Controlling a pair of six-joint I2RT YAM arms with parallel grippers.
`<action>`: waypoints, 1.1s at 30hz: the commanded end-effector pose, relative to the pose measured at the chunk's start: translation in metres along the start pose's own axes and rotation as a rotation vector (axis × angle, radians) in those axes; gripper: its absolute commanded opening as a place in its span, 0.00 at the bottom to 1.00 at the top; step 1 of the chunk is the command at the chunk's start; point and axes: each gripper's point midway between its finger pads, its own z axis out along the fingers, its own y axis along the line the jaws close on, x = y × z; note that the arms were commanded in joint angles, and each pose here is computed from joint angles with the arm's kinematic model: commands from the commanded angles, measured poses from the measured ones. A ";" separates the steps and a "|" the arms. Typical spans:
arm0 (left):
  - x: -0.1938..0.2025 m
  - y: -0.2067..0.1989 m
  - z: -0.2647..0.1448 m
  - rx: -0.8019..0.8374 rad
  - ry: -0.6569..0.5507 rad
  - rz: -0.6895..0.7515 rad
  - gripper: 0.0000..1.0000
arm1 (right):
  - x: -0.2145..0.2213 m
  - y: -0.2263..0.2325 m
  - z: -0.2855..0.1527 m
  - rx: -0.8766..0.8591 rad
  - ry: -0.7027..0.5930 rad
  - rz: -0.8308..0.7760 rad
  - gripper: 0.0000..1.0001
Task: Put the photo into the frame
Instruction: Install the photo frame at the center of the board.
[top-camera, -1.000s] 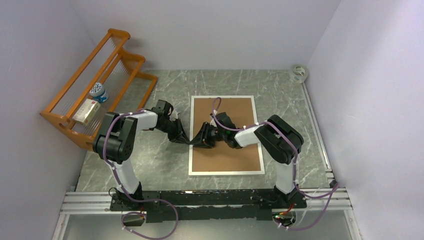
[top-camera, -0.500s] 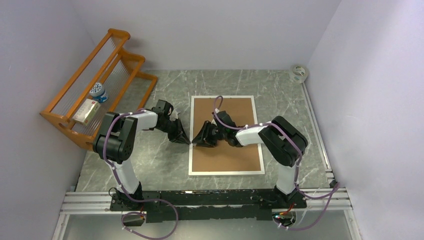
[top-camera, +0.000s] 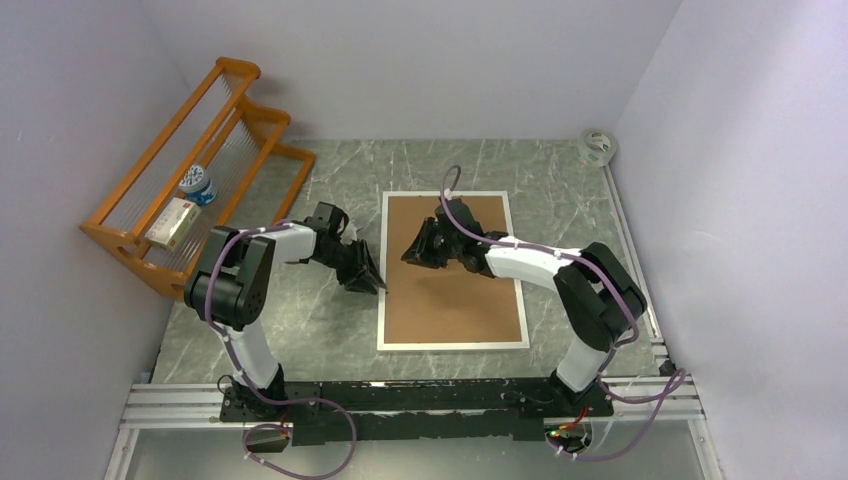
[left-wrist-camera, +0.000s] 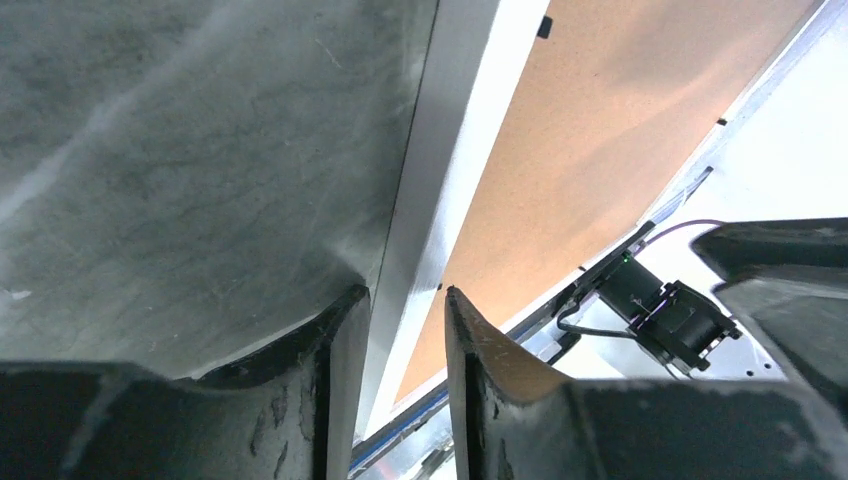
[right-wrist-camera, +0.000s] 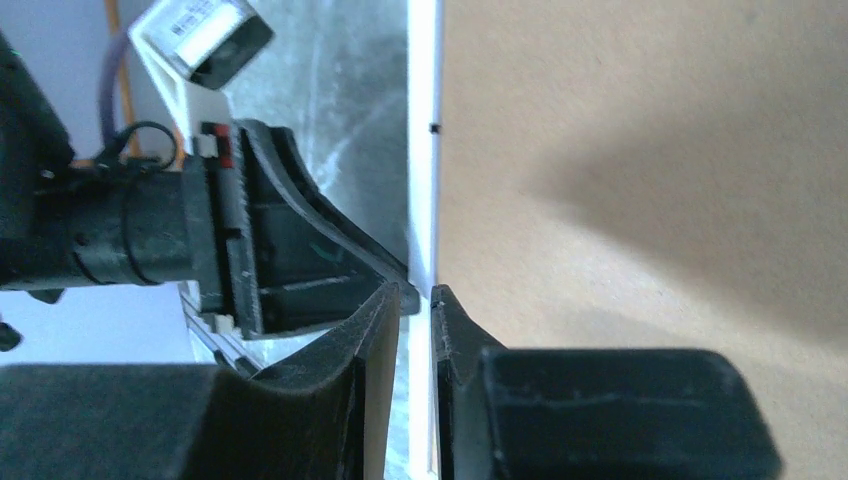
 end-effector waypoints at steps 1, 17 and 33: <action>-0.012 -0.008 -0.008 -0.011 -0.069 0.071 0.41 | -0.028 0.020 0.004 -0.046 -0.040 -0.067 0.21; -0.037 0.020 0.017 -0.142 -0.018 0.094 0.33 | -0.032 0.065 0.067 -0.335 0.126 -0.051 0.17; -0.032 0.049 0.025 -0.253 0.010 0.034 0.17 | -0.009 -0.009 0.086 -0.190 0.232 0.042 0.11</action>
